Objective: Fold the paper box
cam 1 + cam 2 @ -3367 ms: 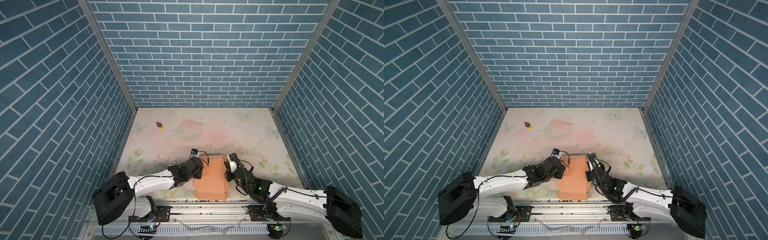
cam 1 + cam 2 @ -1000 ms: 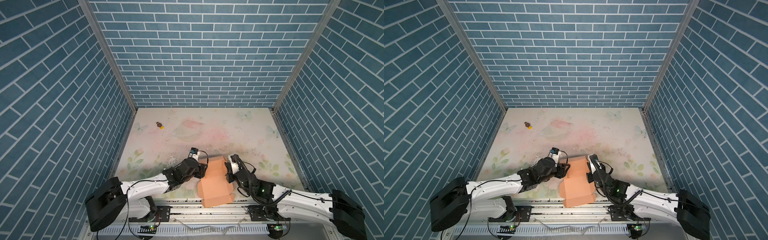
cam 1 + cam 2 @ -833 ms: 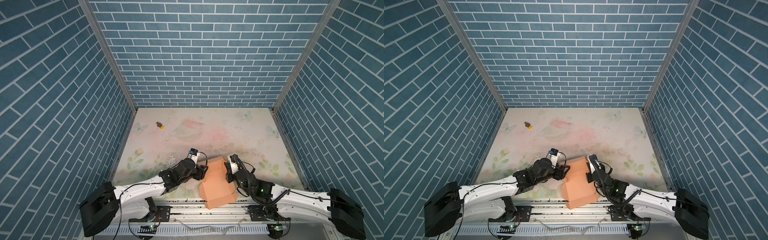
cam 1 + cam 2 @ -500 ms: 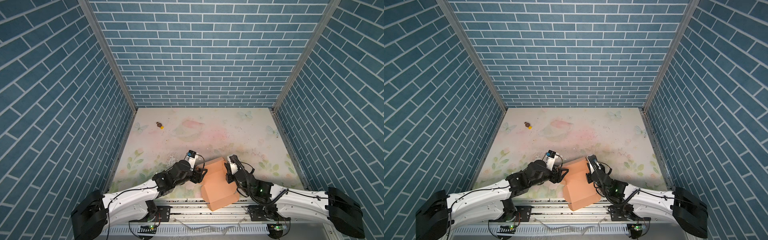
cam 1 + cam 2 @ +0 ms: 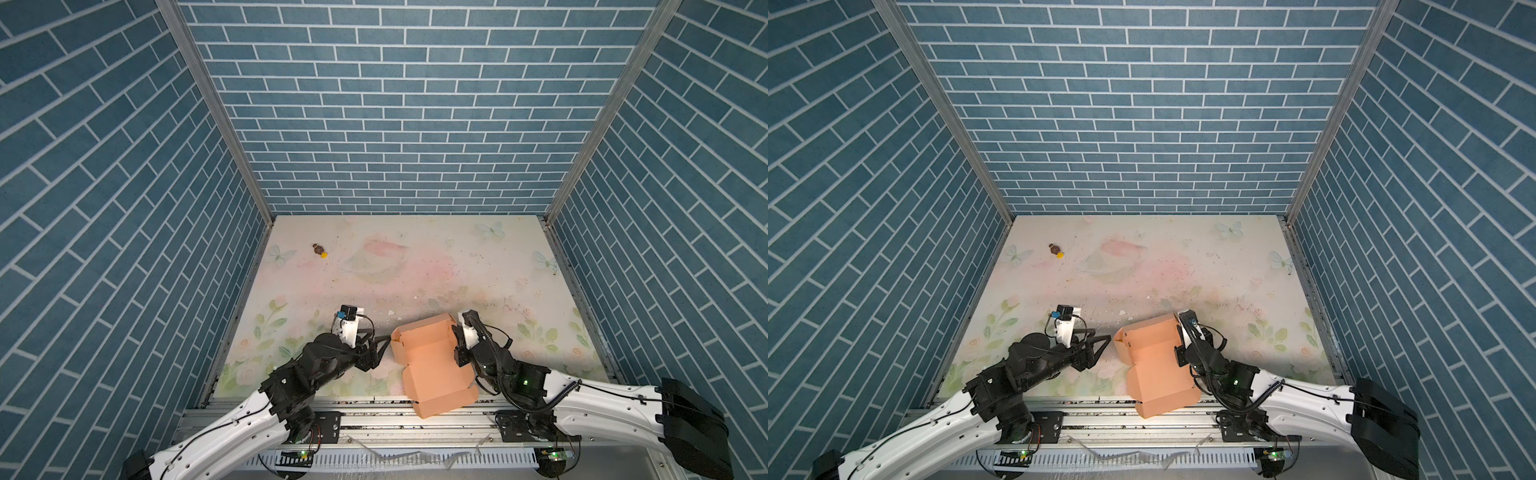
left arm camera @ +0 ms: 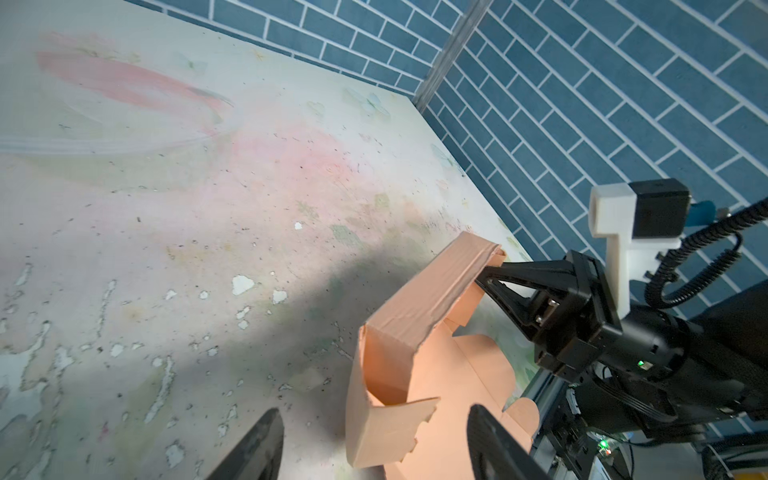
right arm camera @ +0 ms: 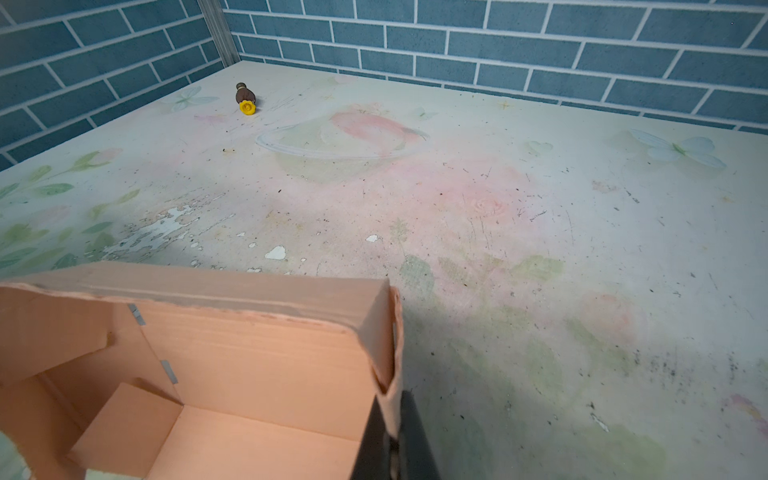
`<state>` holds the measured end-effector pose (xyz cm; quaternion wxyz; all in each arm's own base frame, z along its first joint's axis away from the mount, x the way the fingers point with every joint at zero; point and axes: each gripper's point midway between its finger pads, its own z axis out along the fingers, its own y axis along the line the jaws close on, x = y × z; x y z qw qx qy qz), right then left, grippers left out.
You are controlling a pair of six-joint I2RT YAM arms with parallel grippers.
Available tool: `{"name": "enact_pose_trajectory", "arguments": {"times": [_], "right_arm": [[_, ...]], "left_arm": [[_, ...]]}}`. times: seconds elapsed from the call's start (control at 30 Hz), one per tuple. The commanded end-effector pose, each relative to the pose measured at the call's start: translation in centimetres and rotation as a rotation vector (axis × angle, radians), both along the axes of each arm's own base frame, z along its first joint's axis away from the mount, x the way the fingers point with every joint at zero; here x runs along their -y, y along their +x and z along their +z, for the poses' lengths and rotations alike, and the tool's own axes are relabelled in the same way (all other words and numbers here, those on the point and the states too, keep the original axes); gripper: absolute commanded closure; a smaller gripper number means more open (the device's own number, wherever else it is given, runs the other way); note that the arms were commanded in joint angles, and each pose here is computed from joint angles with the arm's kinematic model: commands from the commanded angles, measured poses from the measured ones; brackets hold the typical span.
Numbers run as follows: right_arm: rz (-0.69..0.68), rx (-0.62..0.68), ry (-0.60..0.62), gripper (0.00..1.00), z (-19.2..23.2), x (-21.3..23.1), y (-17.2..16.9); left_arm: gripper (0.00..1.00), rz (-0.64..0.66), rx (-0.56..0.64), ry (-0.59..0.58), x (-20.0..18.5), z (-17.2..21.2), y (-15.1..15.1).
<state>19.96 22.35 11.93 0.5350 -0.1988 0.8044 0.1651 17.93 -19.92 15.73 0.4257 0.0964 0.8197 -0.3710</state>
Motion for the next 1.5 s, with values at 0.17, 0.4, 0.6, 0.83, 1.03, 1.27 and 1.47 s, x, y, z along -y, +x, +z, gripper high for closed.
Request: {"name": "enact_pose_trajectory", "arguments": {"times": [0.17,0.4,0.6,0.83,1.03,1.27,1.47], "right_arm": [[-0.032,-0.005,0.038,1.00,0.8,0.5,0.4],[-0.025,-0.026,0.054,1.00,1.1,0.5,0.6],[-0.016,-0.035,0.054,1.00,1.3,0.4,0.7],[0.005,-0.036,0.043,1.00,1.7,0.0,0.6],[0.010,-0.032,0.042,1.00,2.1,-0.3,0.7],[0.013,-0.034,0.048,1.00,2.1,-0.4,0.7],[0.015,-0.027,0.047,1.00,2.3,-0.5,0.7]], "left_arm": [[0.33,-0.027,-0.119,0.015,-0.3,-4.5,-0.4],[0.38,-0.156,-0.128,0.002,2.0,-6.3,-1.1],[0.39,-0.230,-0.061,0.013,3.2,-5.4,-0.9],[0.41,-0.318,-0.012,-0.001,4.9,-4.2,-1.0],[0.49,-0.363,0.023,0.005,6.5,-3.1,-1.3],[0.50,-0.384,0.037,0.025,7.8,-2.7,-1.7],[0.51,-0.353,0.028,0.036,7.8,-3.1,-1.2]]}}
